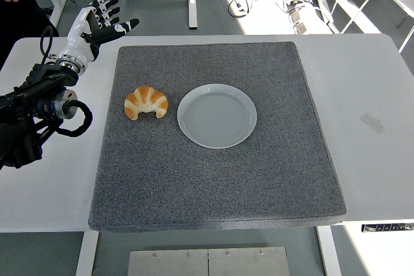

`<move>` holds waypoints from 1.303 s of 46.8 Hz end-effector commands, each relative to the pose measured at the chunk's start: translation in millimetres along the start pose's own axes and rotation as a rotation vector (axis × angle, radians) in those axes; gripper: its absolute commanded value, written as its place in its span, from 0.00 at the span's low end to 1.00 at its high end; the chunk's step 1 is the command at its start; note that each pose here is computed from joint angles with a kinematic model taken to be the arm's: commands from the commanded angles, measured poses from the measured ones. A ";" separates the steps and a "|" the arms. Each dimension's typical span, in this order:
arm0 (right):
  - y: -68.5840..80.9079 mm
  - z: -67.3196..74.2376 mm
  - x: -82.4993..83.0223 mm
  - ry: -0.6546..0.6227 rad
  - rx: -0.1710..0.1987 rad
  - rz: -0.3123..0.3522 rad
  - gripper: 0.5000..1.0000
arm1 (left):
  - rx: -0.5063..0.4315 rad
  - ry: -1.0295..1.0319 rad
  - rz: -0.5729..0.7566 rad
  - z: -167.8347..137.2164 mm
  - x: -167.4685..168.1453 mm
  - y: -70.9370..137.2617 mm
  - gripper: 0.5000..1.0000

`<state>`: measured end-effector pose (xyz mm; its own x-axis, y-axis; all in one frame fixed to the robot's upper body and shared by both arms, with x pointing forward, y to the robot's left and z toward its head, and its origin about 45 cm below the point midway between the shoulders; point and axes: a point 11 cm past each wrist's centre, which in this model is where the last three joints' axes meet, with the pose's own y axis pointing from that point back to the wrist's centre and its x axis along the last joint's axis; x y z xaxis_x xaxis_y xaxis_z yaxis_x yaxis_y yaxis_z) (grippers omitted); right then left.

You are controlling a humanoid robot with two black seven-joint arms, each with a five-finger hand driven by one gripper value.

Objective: Place the bread on the plate

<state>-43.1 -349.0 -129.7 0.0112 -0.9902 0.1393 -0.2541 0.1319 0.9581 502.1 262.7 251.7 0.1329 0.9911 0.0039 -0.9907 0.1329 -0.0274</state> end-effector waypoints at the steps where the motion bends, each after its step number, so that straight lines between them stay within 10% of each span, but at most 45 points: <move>1: 0.0 -0.1 0.0 0.000 0.001 0.000 1.00 | -0.009 -0.032 -0.014 9.3 -1.1 3.2 0.80; 61: 0.0 0.1 0.0 0.000 -0.001 0.000 1.00 | 0.157 -0.619 -0.261 -12.4 -12.4 39.2 0.80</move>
<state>-43.2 -349.0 -129.7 0.0112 -0.9902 0.1393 -0.2541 0.1319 0.9581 463.0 255.7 239.0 0.3640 0.7517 0.5500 -0.9309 0.3131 0.1882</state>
